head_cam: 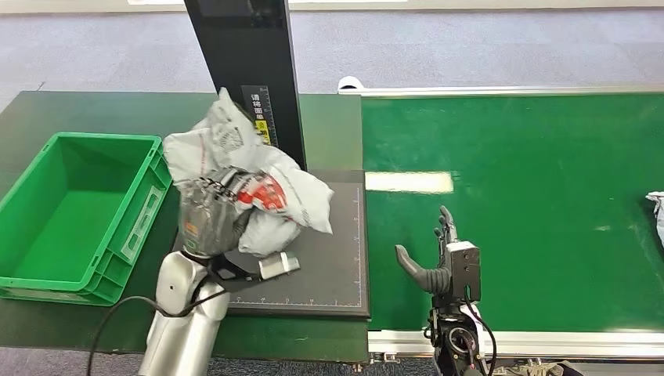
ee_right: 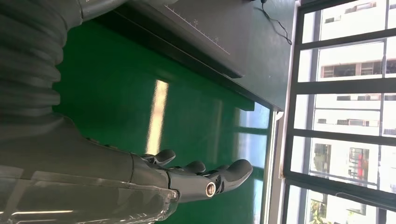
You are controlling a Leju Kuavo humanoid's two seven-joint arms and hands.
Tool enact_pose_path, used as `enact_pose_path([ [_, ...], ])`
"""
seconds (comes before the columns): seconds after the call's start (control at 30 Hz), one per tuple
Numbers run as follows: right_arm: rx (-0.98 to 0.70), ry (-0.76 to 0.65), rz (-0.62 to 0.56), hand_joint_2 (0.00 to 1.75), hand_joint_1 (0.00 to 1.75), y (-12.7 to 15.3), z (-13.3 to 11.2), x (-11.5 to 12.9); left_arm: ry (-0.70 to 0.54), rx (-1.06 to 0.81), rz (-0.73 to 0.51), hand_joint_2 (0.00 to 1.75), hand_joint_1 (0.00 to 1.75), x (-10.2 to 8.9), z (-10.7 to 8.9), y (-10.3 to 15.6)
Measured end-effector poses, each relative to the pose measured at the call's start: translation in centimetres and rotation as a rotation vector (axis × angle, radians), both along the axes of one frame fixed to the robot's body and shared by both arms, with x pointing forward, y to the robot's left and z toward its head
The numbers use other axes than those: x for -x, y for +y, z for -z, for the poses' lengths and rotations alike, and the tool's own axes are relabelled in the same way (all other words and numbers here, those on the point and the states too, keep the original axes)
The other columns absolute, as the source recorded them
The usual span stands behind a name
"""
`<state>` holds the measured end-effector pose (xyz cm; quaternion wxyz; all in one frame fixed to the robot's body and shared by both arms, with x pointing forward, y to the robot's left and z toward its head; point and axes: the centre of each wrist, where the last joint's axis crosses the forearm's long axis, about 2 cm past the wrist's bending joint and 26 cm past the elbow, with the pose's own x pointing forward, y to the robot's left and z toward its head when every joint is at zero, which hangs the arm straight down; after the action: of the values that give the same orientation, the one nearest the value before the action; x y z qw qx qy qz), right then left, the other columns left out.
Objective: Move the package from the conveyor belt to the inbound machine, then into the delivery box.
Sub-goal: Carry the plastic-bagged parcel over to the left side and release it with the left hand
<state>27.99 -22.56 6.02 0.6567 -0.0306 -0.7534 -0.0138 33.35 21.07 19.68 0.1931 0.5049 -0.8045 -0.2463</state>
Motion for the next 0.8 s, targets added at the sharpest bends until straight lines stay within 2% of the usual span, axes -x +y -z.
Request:
enact_pose_path([
  [0.17, 0.000, 0.006, 0.001, 1.75, 0.00, 0.3, 0.1, 0.6, 0.095, 0.064, -0.414, 1.75, 1.75, -1.4, 0.1, 8.3],
  [0.4, -0.006, 0.005, -0.014, 1.75, 0.00, 0.9, -0.1, 0.7, 0.194, 0.123, -0.803, 1.75, 1.75, -2.8, 0.7, 18.2],
  [0.53, -0.012, 0.005, -0.018, 1.75, 0.00, 1.3, -0.2, 0.6, 0.234, 0.098, -0.940, 1.75, 1.75, -3.3, 0.5, 23.4],
  [0.67, -0.024, -0.002, -0.018, 1.75, 0.00, 1.7, -0.7, 0.0, 0.330, 0.100, -1.088, 1.75, 1.75, -3.9, 0.1, 29.3],
  [0.8, -0.029, -0.010, -0.035, 1.75, 0.00, 2.1, -1.4, -0.9, 0.582, 0.105, -1.198, 1.75, 1.75, -4.2, 0.3, 32.8],
])
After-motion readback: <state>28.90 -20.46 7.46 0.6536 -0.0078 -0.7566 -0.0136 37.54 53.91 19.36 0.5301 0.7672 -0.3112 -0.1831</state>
